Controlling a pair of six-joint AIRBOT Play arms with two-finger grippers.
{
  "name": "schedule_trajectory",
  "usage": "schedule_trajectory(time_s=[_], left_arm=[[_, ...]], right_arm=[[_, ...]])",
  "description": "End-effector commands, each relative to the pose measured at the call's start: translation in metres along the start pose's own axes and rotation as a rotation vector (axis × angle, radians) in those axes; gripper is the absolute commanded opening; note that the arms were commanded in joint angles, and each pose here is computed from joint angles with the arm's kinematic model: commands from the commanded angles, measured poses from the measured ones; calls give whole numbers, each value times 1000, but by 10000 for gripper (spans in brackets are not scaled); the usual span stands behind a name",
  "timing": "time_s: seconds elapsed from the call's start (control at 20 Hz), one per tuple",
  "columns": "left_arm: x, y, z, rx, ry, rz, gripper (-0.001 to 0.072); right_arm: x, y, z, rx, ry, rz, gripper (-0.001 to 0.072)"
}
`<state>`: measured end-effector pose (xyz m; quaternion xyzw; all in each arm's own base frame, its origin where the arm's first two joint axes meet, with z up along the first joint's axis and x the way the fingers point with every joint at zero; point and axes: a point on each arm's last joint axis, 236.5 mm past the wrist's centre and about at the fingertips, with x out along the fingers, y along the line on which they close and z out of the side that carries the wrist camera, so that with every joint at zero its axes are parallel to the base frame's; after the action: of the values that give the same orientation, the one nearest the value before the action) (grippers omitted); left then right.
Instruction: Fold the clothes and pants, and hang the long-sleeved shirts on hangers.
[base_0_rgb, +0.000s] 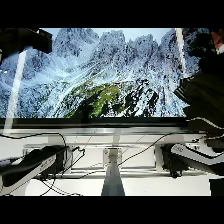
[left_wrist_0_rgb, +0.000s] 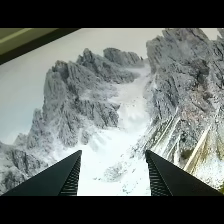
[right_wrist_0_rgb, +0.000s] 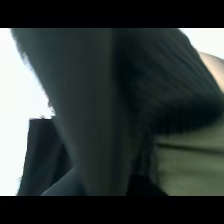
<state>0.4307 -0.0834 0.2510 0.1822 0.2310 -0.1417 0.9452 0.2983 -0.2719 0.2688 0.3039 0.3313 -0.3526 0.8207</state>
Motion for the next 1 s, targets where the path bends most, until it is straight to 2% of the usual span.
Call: schedule_trajectory(time_s=[0.0,0.15,0.2,0.25,0.3,0.35,0.55,0.65,0.75,0.8,0.95], left_arm=[[-2,2,1,5,-3,7,432],[-2,2,1,5,-3,7,431],[-2,2,1,5,-3,7,432],[-2,2,1,5,-3,7,431],[-2,2,1,5,-3,7,431],[-2,2,1,5,-3,7,431],[-2,2,1,5,-3,7,431],[-2,2,1,5,-3,8,432],[-2,2,1,5,-3,8,432],[-2,2,1,5,-3,8,432],[-2,2,1,5,-3,8,431]], right_arm=[[-44,-112,-9,230,1,-262,17],[-54,-145,-18,313,23,-323,18],[-56,-150,-19,325,24,-331,46],[-56,-151,-20,330,30,-334,230],[-56,-151,-21,330,34,-335,539],[-56,-151,-21,329,33,-333,716],[-52,-145,-17,301,28,-300,665],[-40,-117,-15,216,56,-187,408],[-28,-59,-15,127,75,-17,129],[-24,-23,-18,43,82,65,17],[-23,100,-50,-278,93,290,17]])
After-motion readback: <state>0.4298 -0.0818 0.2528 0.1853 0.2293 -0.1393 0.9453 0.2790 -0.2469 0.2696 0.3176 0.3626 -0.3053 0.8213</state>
